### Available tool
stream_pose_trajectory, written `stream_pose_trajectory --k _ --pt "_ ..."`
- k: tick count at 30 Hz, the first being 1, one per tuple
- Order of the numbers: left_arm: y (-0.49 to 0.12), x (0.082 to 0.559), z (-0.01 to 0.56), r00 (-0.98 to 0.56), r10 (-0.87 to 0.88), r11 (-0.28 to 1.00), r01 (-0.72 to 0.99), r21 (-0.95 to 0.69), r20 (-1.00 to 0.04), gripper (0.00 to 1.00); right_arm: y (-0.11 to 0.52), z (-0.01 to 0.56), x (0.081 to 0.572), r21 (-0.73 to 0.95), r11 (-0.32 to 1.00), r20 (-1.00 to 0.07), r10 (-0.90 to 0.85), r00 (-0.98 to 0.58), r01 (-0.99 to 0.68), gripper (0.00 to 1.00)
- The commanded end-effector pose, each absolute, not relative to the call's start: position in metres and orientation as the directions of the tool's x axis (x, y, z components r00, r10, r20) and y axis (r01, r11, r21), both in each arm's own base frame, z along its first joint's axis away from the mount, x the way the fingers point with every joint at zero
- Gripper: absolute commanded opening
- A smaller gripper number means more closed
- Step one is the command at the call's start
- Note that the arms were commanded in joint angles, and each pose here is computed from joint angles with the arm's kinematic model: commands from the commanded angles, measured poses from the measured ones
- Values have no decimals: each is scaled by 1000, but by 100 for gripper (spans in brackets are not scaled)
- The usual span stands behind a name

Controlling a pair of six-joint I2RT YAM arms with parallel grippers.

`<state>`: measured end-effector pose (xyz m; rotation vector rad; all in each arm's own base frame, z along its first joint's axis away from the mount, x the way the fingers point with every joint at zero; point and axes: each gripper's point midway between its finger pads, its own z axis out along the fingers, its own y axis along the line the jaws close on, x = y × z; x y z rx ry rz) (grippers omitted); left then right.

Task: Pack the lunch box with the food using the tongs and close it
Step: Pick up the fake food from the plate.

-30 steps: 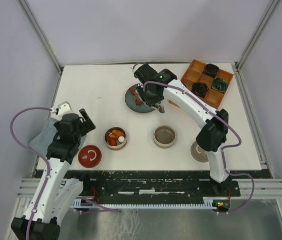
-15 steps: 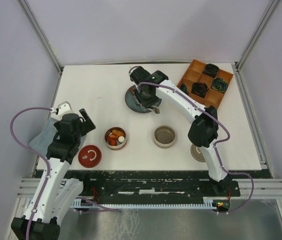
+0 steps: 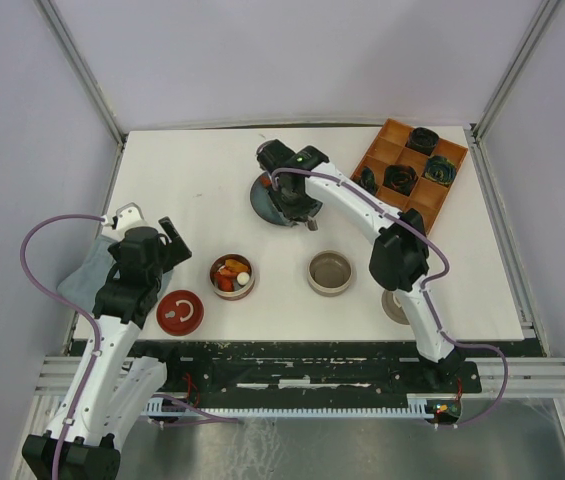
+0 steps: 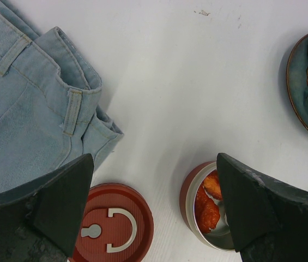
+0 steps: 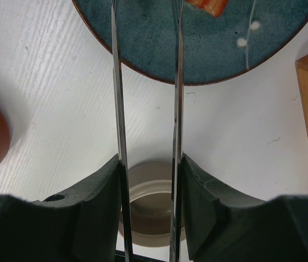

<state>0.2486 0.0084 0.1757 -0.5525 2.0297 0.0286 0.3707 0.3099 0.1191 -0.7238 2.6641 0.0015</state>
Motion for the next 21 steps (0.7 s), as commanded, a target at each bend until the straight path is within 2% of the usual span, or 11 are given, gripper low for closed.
stream_pose_trajectory --k 1,6,11,15,21 --pt "8 256 186 -365 -376 895 -383 -231 -852 100 318 134 384 -106 873 -422 -473 -773 -476 51" --pt "8 256 186 -365 -376 894 -384 -230 -852 100 317 131 388 -119 876 -426 -470 -773 -468 50" --pt "8 255 186 -365 -375 894 -385 -229 -852 100 316 135 385 -109 882 -433 -457 -777 -459 44" --pt "8 256 185 -367 -376 895 -383 -230 -851 100 318 152 381 -70 886 -481 -433 -762 -459 39" --pt "8 256 185 -367 -375 895 -383 -230 -851 100 316 175 373 -31 890 -525 -401 -750 -455 37"
